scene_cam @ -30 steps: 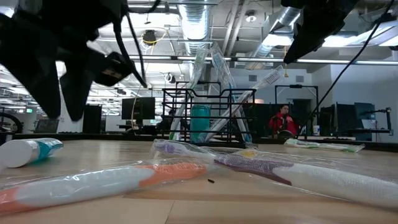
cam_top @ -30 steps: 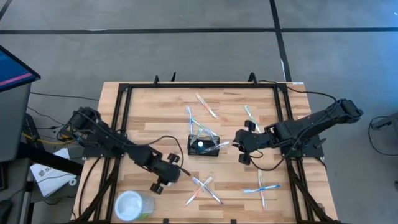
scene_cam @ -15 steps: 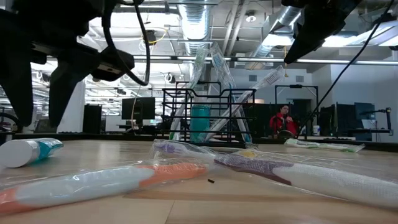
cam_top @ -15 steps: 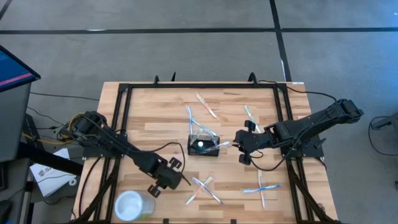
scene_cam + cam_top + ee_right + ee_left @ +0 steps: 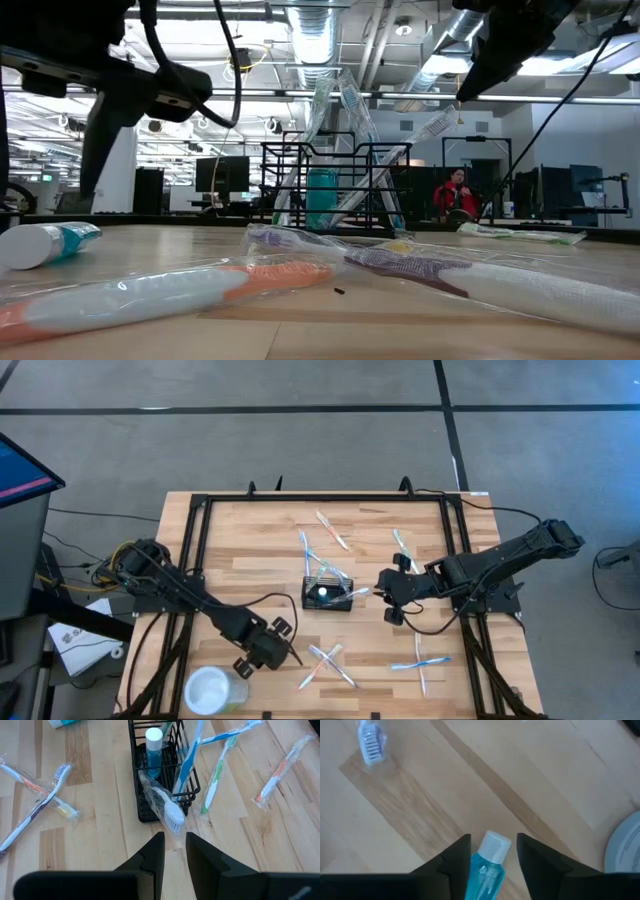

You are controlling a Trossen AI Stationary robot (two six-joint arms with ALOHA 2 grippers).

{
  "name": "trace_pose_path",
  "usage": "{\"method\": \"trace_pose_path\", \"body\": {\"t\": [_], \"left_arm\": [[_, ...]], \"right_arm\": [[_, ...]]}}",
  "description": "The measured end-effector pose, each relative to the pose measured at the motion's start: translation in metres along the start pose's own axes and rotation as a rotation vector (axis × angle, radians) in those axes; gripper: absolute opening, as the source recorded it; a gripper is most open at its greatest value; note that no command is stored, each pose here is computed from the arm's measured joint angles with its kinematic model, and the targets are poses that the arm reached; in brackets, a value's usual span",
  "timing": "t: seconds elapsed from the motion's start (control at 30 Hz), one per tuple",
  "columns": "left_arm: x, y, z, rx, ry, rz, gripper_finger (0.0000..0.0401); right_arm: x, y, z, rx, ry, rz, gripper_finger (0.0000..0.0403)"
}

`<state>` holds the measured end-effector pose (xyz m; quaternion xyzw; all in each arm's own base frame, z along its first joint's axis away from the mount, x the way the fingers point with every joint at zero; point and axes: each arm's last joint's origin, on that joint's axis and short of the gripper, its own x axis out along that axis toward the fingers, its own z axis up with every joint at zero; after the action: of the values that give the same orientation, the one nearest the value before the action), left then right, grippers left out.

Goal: Pick & Place toothbrushing station
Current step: Put the mouthwash into the wire organizer

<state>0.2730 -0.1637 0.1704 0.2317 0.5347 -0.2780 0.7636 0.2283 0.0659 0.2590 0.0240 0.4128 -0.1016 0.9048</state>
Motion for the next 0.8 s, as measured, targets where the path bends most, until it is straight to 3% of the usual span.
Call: {"method": "trace_pose_path", "body": {"t": [0.2,0.57,0.8], "left_arm": [[0.0,-0.003,0.001,0.108,0.0,0.0,0.0177],[0.014,-0.005,-0.011,0.111,0.059,-0.007,0.0164],[0.014,-0.005,-0.007,0.113,0.025,0.001,0.0166]], "right_arm": [[0.0,0.0,0.0,0.002,-0.004,0.002,0.0069],[0.0,0.0,0.0,-0.001,0.0,0.001,0.0069],[0.0,0.0,0.0,-0.001,0.0,0.001,0.0069]]}}
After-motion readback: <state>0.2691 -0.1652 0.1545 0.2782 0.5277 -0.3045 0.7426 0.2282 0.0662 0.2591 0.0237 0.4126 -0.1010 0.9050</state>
